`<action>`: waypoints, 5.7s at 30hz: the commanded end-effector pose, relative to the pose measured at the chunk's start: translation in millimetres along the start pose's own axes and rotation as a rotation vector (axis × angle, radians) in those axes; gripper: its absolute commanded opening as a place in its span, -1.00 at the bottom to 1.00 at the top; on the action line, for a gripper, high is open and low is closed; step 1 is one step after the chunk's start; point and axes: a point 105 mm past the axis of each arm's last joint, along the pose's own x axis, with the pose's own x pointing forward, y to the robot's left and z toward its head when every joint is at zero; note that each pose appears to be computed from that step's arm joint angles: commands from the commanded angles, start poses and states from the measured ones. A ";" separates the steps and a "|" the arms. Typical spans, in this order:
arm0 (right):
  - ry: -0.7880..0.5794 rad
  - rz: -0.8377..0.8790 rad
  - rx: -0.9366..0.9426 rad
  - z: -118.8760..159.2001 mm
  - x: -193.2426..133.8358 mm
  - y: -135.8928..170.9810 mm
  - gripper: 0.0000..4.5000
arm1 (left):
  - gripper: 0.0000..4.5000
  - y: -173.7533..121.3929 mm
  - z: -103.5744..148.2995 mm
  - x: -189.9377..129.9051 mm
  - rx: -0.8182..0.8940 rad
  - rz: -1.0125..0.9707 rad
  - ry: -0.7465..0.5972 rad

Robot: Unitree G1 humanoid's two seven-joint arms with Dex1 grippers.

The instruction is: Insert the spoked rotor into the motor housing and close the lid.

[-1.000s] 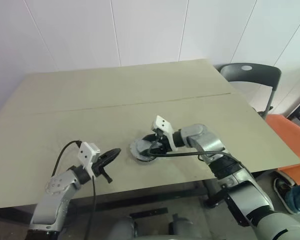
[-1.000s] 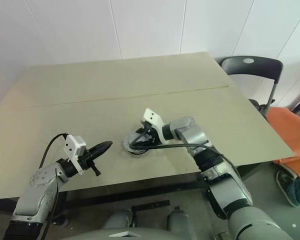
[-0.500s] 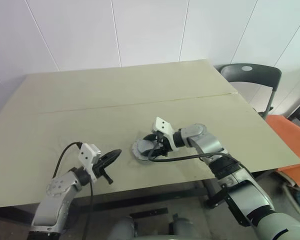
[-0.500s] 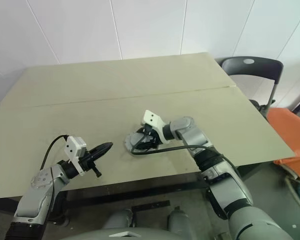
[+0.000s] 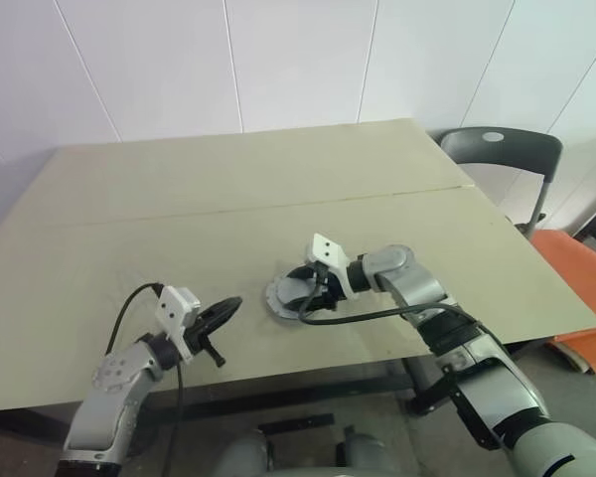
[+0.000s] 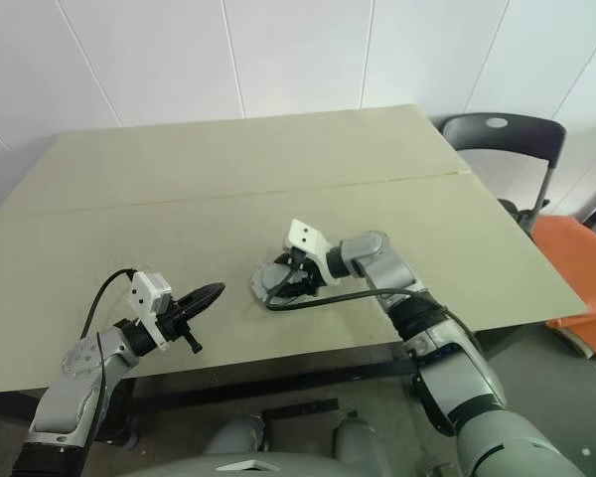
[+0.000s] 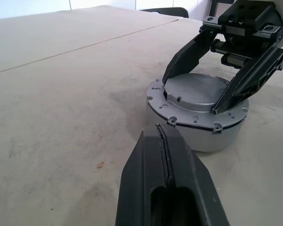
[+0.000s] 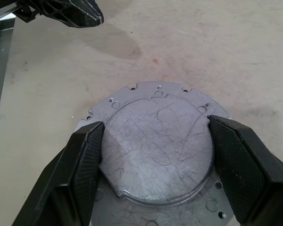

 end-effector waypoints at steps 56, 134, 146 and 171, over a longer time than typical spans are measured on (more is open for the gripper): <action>0.189 -0.012 0.176 -68.1 5.5 20.4 0.37 | -1.00 1.4 13.4 8.8 0.028 -0.017 -0.038; 0.119 0.020 0.719 -49.9 -60.6 2.0 0.99 | -1.00 -34.8 -56.8 67.0 0.105 -0.596 0.361; 0.101 0.070 0.961 -11.5 -37.4 20.2 0.99 | -1.00 -34.0 -65.8 59.8 0.177 -0.624 0.418; 0.063 0.013 1.343 -1.3 -4.6 7.2 -0.15 | -1.00 -25.1 -67.5 56.1 0.212 -0.600 0.429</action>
